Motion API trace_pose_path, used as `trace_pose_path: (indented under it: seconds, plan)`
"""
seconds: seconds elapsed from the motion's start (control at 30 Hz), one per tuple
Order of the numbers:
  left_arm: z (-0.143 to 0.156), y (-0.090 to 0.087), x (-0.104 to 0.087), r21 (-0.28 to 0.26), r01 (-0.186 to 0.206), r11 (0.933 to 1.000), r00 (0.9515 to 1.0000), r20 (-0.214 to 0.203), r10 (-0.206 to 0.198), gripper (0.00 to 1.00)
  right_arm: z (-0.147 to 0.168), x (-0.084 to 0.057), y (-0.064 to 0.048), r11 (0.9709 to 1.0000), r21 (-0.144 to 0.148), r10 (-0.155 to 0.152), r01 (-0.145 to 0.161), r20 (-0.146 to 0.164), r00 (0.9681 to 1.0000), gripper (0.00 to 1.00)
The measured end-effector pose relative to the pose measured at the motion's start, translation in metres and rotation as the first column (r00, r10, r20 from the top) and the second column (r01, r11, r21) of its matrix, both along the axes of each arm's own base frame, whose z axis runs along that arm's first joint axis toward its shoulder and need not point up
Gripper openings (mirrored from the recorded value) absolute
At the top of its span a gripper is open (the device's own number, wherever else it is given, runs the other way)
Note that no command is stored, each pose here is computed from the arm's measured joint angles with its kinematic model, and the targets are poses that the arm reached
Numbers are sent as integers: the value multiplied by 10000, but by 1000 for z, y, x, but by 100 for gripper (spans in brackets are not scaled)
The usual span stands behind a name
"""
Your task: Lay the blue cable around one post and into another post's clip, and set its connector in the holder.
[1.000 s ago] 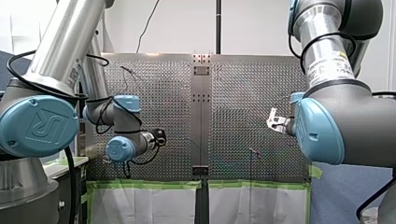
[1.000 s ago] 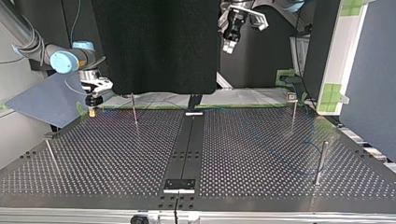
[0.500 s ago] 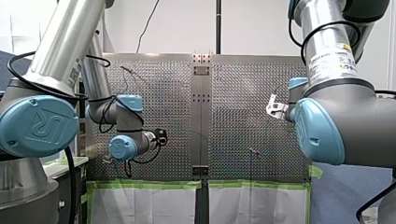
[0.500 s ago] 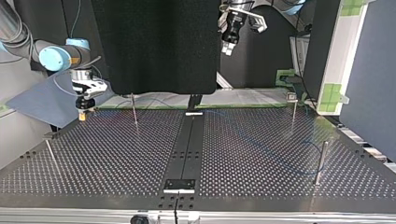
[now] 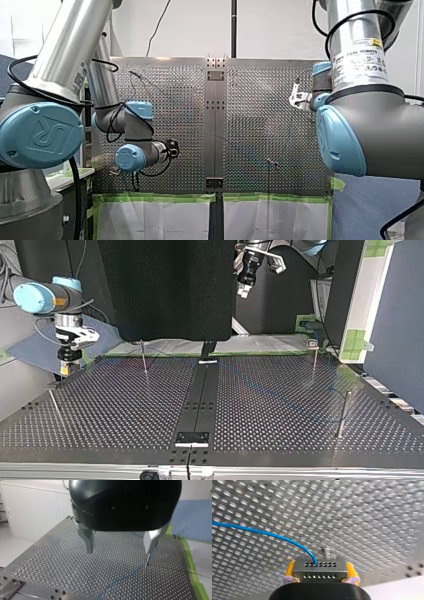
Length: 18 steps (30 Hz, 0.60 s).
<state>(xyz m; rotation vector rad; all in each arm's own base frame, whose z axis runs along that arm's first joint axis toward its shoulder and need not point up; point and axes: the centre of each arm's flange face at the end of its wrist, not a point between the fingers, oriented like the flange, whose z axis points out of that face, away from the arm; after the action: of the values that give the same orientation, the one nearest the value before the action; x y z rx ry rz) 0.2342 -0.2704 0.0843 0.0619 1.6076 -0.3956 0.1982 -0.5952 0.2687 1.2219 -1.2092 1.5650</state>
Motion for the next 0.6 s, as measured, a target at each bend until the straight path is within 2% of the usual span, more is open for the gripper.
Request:
trace_pose_path:
  seconds: [0.17,0.33,0.43,0.6]
  plan:
    - [-1,1,0,51,-32,10000,10000,-82,32,99,20,-10,1,9989,-396,-264,249,-389,9989,0]
    - [-2,2,0,100,-67,9999,9998,-161,69,99,24,-21,-3,9979,-516,-425,398,-516,9978,0]
    - [-2,3,0,111,-75,9999,9998,-178,77,99,23,-27,-6,9979,-539,-378,347,-570,9977,0]
    - [-2,3,-1,141,-90,9999,9997,-229,93,99,19,-34,-13,9989,-471,-93,62,-647,9979,0]
